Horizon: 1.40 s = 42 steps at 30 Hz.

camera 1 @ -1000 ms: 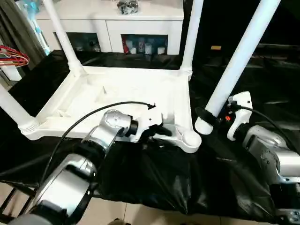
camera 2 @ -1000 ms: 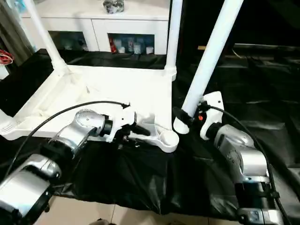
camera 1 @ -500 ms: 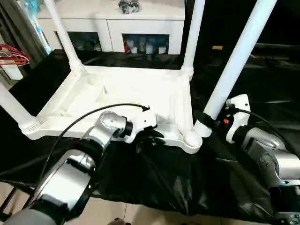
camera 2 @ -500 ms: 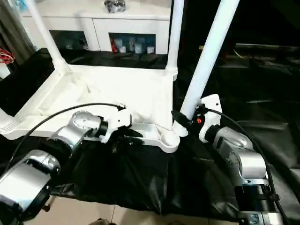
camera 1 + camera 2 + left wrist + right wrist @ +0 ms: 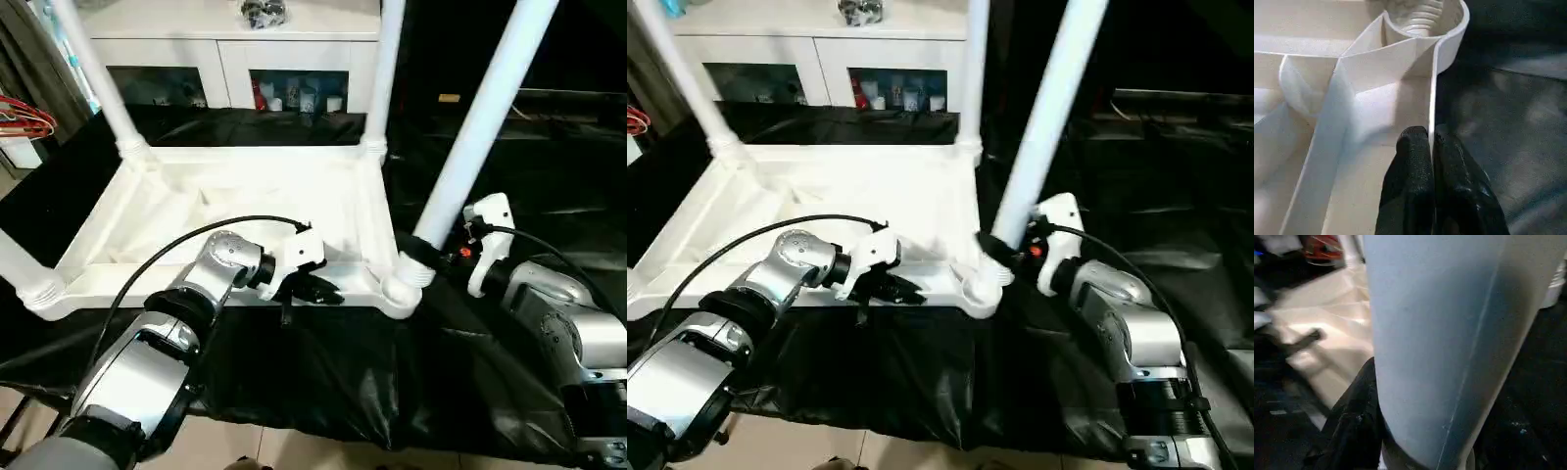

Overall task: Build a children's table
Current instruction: Rotate table base, then insert table leg to table base

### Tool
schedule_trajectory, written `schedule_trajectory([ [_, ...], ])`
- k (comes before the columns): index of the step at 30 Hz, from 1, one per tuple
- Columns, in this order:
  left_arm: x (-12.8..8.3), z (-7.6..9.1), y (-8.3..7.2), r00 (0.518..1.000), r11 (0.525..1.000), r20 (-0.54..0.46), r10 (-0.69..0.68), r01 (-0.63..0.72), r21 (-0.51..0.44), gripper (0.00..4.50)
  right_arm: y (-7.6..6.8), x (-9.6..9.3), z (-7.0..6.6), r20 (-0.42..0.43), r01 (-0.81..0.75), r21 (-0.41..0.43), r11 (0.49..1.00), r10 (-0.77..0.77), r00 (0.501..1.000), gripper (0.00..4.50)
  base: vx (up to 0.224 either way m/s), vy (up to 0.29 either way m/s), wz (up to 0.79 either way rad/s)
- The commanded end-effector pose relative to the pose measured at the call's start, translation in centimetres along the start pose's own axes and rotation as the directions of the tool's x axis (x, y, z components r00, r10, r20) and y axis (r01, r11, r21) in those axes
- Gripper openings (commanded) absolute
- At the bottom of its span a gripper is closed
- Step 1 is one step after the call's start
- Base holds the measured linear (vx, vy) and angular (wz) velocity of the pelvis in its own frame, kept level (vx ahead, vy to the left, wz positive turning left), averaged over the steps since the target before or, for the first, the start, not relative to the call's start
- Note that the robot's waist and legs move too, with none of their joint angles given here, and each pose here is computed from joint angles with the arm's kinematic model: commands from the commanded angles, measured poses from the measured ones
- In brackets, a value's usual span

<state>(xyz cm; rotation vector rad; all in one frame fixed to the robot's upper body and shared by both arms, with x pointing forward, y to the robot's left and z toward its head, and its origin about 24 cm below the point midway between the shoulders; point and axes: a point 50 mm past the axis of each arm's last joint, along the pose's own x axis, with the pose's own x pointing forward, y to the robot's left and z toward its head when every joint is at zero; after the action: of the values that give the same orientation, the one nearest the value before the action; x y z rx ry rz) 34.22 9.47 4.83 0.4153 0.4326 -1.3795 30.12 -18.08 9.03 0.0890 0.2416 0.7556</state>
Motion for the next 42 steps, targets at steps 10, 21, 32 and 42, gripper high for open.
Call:
schedule_trajectory([
  [10, 1.1, -0.6, -0.4, 0.982, 0.974, 0.069, 0.175, -0.163, -0.156, 0.00, -0.3, 1.1, 0.6, -0.033, 0.001, -0.095, 0.995, -0.004, 0.999, 1.90, 0.000, 0.000, 0.00],
  [21, 1.8, -0.5, -1.6, 0.986, 0.983, 0.076, 0.149, -0.140, -0.116, 0.00, -0.9, 2.8, 0.9, -0.032, 0.009, -0.111, 0.994, -0.013, 0.999, 1.89, 0.000, 0.000, 0.00],
  [32, 1.6, -0.7, -2.2, 0.993, 0.991, 0.064, 0.103, -0.097, -0.094, 0.00, -1.1, 3.8, 0.4, -0.062, -0.007, -0.117, 0.993, -0.001, 0.998, 1.89, 0.000, 0.000, 0.00],
  [42, 1.4, -0.5, -2.5, 0.994, 0.994, 0.076, 0.072, -0.066, -0.083, 0.00, -1.1, 3.8, -0.6, -0.086, -0.048, -0.049, 0.998, 0.044, 0.995, 1.89, 0.000, 0.000, 0.00],
])
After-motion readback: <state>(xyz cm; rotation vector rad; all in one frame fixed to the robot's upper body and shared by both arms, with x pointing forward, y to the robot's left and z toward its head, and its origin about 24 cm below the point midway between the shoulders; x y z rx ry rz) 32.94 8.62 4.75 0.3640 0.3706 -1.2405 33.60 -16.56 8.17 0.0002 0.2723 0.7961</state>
